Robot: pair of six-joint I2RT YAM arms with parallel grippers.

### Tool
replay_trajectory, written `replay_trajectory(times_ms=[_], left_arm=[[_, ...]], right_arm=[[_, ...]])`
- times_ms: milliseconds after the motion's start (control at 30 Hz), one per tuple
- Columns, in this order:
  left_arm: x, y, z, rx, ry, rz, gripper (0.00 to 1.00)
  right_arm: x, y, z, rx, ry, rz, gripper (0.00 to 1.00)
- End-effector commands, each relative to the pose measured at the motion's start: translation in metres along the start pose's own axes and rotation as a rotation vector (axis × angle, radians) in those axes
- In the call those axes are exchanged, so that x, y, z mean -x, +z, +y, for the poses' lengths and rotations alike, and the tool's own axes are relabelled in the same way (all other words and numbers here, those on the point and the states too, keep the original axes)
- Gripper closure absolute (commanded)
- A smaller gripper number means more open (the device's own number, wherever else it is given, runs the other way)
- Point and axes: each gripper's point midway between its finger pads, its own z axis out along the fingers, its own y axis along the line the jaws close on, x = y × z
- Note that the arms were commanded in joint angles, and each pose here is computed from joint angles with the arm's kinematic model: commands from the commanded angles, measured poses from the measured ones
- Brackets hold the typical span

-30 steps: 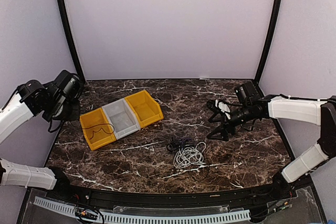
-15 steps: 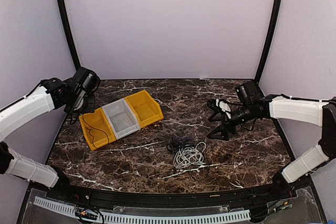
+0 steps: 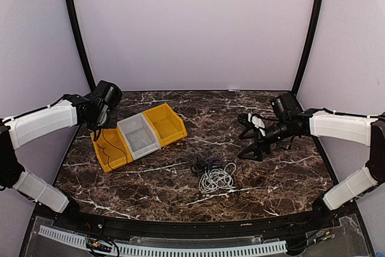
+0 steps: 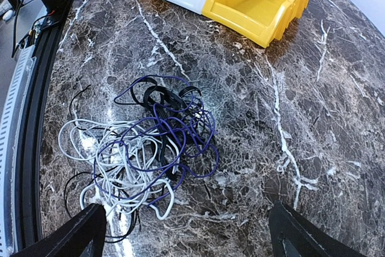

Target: Untangle the cables

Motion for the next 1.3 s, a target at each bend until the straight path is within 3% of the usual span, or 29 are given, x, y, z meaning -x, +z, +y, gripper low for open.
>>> replay_trajectory(times_ms=[0,100,400,700,767,1067,1267], left_arm=[[-0.029,0.009,-0.015,-0.094,-0.051,0.054,1.0],[-0.045,0.009,-0.028,-0.179,-0.092,0.097,1.0],[-0.102,0.028,-0.028,-0.152,-0.084,0.242,1.0],[-0.115,0.037,-0.042,-0.181,-0.087,0.312,1.0],[-0.111,0.034,-0.04,-0.173,-0.09,0.311,0.94],[-0.067,-0.014,-0.018,-0.206,-0.124,0.229,0.46],[-0.068,-0.042,-0.013,-0.278,-0.126,0.266,0.43]], right_arm=[[0.0,-0.003,-0.001,-0.009,-0.02,-0.01,0.04],[-0.002,0.0,-0.001,-0.001,-0.018,-0.004,0.04],[-0.008,0.004,-0.002,0.014,-0.007,0.021,0.05],[-0.008,0.003,-0.001,0.011,-0.01,0.021,0.05],[-0.008,0.003,-0.001,0.014,-0.008,0.021,0.05],[-0.008,0.004,0.0,0.022,-0.01,0.019,0.05],[-0.009,0.004,0.0,0.025,-0.008,0.021,0.05]])
